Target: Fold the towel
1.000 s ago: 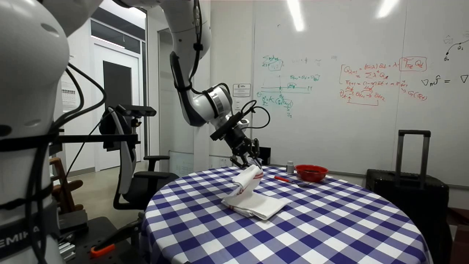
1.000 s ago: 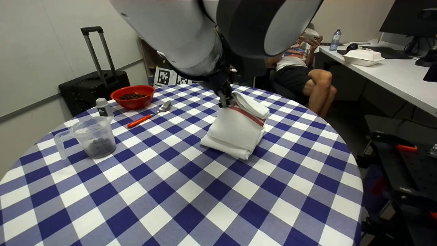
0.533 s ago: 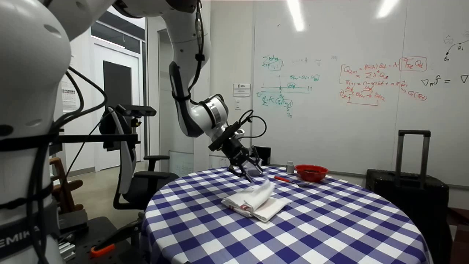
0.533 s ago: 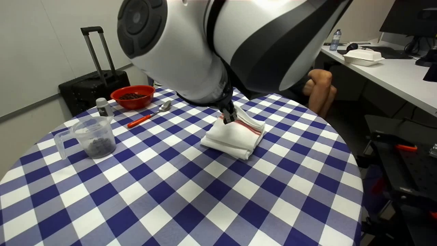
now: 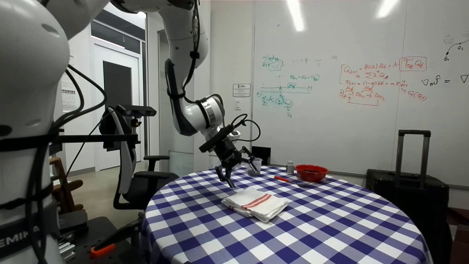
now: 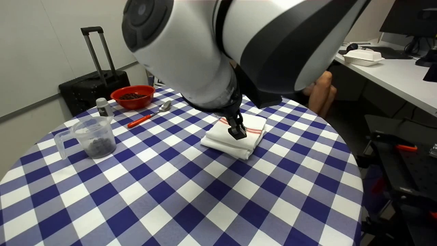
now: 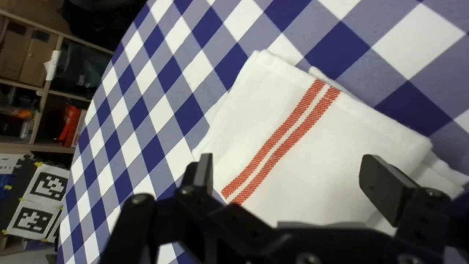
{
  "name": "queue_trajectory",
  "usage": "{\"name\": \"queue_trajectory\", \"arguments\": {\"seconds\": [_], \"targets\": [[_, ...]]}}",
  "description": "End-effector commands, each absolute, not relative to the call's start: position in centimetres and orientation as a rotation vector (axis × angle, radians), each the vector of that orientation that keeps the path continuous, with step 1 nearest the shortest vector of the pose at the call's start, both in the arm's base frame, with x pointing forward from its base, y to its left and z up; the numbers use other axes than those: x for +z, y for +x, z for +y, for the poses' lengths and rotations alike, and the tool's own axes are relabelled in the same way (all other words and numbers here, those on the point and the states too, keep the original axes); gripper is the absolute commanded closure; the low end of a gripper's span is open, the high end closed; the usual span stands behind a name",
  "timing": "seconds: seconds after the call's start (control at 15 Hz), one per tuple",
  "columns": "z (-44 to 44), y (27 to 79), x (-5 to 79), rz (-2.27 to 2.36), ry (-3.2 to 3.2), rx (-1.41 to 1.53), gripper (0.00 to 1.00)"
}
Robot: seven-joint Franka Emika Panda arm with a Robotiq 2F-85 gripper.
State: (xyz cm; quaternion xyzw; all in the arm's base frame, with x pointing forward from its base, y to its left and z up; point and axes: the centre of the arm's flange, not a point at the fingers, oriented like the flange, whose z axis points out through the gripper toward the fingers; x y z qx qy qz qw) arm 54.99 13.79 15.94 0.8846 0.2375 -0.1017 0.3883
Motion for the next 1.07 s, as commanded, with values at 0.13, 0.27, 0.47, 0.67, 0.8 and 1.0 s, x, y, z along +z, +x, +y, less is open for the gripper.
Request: {"name": "queue_trajectory", "arguments": {"seconds": [0.13,0.27,0.47,0.67,0.8,1.0], "targets": [[12.3,51.8,25.1,0.381,2.537,-0.288,0.00],[10.6,49.6,28.3,0.324,2.648,-0.295,0.00],[7.9,47.1,32.7,0.284,2.811,-0.309,0.00],[5.1,43.6,36.5,0.277,2.976,-0.314,0.00],[6.5,47.0,34.5,0.251,2.897,-0.327,0.00],[6.8,47.0,34.1,0.257,2.893,-0.332,0.00]]}}
